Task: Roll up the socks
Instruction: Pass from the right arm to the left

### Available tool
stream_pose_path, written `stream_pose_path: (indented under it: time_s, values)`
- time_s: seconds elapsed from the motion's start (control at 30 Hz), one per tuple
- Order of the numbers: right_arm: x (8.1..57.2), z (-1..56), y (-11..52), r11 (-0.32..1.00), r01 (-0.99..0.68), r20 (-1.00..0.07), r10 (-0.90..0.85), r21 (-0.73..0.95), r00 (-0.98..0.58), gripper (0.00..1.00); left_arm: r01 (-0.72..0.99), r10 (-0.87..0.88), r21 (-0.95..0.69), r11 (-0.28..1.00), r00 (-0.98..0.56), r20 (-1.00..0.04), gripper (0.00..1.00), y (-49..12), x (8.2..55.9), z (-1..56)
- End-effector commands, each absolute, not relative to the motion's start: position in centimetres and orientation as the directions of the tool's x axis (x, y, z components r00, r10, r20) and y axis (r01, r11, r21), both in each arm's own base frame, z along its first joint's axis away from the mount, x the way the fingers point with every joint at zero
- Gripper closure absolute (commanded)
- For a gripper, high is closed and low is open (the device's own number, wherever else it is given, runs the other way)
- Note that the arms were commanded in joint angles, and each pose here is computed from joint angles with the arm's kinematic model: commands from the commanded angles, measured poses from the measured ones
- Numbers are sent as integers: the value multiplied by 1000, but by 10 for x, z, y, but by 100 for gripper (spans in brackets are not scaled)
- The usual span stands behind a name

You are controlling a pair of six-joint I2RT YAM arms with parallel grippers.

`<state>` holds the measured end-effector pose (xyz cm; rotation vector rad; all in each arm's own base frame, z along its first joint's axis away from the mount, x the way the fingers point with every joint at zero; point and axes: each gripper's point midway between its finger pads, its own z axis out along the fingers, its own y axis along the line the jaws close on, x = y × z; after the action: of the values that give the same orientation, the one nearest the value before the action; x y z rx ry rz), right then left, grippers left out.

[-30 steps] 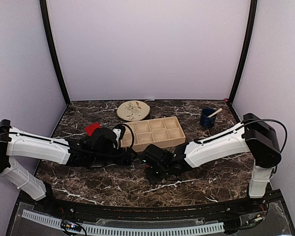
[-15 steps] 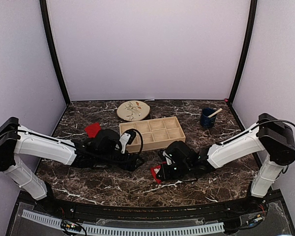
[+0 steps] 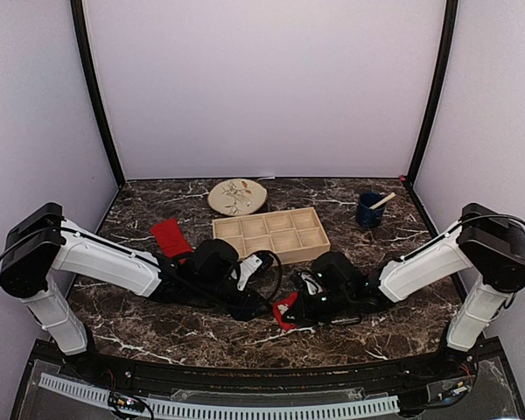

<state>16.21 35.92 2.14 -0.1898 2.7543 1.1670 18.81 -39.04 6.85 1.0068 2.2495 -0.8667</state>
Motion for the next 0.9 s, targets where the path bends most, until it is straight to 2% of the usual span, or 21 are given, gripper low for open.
stream_pose_path:
  time_s: [0.0,0.1,0.23,0.87]
  values:
    - [161,33,360,648,-152,-156,-52,746,-986,100,841,528,-250,479,-504,-683,56,-398,183,67]
    - [160,33,356,655,-143,-144,-53,742,-988,100,850,553,-224,476,-488,-675,61,-400,184,61]
    - [160,33,352,665,-137,-134,-56,735,-989,100,851,570,-208,482,-485,-663,63,-400,186,51]
    - [151,18,344,686,-108,-86,-67,720,-994,100,861,595,-191,471,-470,-652,63,-420,197,35]
